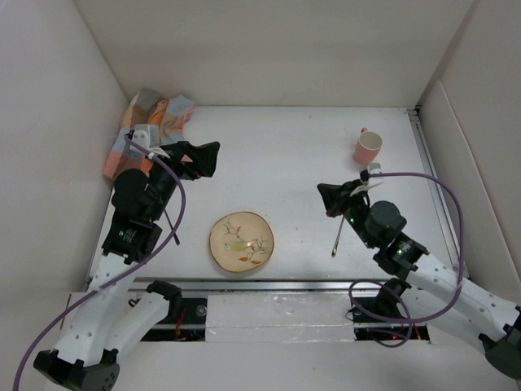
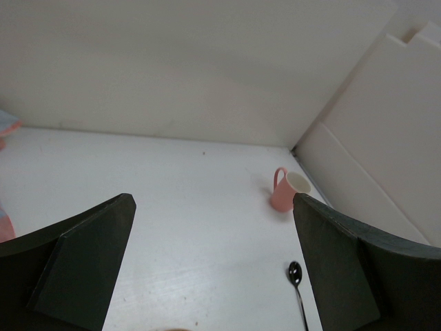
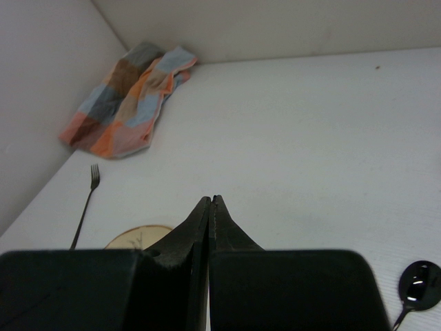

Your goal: Set the dinner table for one person

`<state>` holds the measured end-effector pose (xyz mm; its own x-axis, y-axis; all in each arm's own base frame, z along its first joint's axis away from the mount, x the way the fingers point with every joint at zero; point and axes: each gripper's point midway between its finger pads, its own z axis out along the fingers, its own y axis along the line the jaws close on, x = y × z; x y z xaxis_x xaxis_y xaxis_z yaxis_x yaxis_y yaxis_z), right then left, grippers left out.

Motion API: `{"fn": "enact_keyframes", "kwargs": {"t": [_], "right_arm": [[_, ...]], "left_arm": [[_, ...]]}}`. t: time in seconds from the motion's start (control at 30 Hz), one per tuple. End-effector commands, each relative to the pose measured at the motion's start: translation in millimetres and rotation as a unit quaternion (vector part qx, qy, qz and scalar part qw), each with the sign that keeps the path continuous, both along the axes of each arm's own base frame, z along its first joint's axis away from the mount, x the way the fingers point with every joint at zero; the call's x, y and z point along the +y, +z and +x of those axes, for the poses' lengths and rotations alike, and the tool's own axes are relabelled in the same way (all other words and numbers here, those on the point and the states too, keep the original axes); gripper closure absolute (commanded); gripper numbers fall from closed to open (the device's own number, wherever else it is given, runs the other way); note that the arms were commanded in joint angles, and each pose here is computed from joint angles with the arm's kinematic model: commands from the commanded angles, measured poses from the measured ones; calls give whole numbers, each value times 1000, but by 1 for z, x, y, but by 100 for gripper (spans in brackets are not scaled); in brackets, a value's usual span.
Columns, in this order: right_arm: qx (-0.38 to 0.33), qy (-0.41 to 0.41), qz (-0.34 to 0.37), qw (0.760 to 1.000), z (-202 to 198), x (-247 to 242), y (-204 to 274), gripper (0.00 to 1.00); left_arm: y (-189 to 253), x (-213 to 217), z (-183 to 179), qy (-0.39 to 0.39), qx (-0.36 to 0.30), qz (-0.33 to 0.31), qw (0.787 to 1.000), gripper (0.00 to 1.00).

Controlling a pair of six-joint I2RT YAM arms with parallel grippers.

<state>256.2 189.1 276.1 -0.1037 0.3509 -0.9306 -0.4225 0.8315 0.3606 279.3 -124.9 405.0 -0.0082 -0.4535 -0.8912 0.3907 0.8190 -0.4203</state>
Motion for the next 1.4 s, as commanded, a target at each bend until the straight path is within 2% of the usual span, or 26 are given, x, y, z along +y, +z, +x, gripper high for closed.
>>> {"fn": "enact_keyframes", "kwargs": {"t": [0.0, 0.2, 0.23, 0.3, 0.33, 0.37, 0.4, 0.43, 0.53, 0.57, 0.6, 0.63, 0.67, 0.7, 0.73, 0.77, 0.8, 0.83, 0.87, 0.9, 0.93, 0.97, 1.03, 1.07, 1.17, 1.37], "right_arm": [[-3, 72, -1, 997, -3, 35, 14, 100], [39, 118, -1, 992, 13, 89, 0, 100], [68, 127, -23, 989, 21, 106, -25, 100], [69, 151, -22, 986, 28, 136, -18, 100], [97, 155, -42, 982, 37, 155, -46, 100], [88, 162, -27, 982, 44, 173, -29, 100], [102, 177, -27, 978, 57, 198, -38, 100], [103, 177, -27, 978, 57, 198, -38, 100], [127, 199, -17, 972, 81, 248, -53, 99], [152, 198, -33, 968, 90, 261, -84, 98], [135, 201, -17, 970, 101, 282, -60, 93], [137, 200, -16, 970, 109, 292, -61, 88], [152, 201, -20, 968, 115, 302, -69, 81], [178, 203, -36, 962, 124, 317, -106, 68], [155, 207, -14, 966, 139, 336, -76, 62], [175, 201, -19, 964, 145, 343, -88, 54], [201, 192, -37, 960, 155, 354, -132, 51], [176, 197, -10, 965, 168, 370, -98, 48], [196, 192, -16, 962, 172, 375, -111, 47], [209, 189, -20, 959, 175, 380, -121, 44], [227, 187, -26, 955, 181, 389, -154, 43], [215, 190, 1, 958, 187, 398, -127, 42], [225, 189, 12, 956, 192, 407, -149, 38], [220, 187, 41, 956, 201, 407, -135, 38], [233, 182, 71, 953, 214, 405, -146, 35], [273, 202, 100, 935, 210, 411, -175, 33]], "left_arm": [[-4, -13, -9, -42, 3, -4, 999, 1], [14, -10, -43, -67, -27, -18, 997, 1], [15, -10, -48, -74, -32, -23, 996, 1], [19, -7, -62, -81, -63, -21, 995, 1], [20, -5, -65, -76, -70, -19, 994, 1], [15, 4, -61, -48, -64, -13, 997, 1], [12, 17, -62, -15, -53, -14, 998, 1], [12, 17, -62, -14, -52, -14, 998, 1], [3, 37, -59, 39, -30, -3, 999, 1], [-2, 43, -59, 55, -25, 3, 998, 1], [-4, 48, -61, 65, -26, 5, 998, 1], [-8, 50, -61, 70, -20, 5, 997, 1], [-14, 49, -60, 68, -10, 5, 998, 1], [-19, 47, -60, 63, -2, -1, 998, 1], [-23, 45, -59, 60, 7, -6, 998, 1], [-27, 42, -59, 52, 13, -11, 999, 12], [-37, 38, -59, 42, 17, -10, 999, 34], [-41, 36, -58, 39, 21, -17, 999, 62], [-43, 33, -58, 30, 23, -23, 999, 88], [-46, 32, -58, 29, 28, -21, 999, 90], [-47, 33, -58, 33, 32, -19, 999, 90], [-49, 37, -57, 45, 40, -20, 998, 91], [-47, 38, -58, 45, 34, -19, 998, 91], [-45, 36, -59, 38, 31, -18, 999, 88], [-46, 34, -61, 34, 28, -22, 999, 78], [-47, 37, -60, 43, 35, -28, 998, 75]]}}
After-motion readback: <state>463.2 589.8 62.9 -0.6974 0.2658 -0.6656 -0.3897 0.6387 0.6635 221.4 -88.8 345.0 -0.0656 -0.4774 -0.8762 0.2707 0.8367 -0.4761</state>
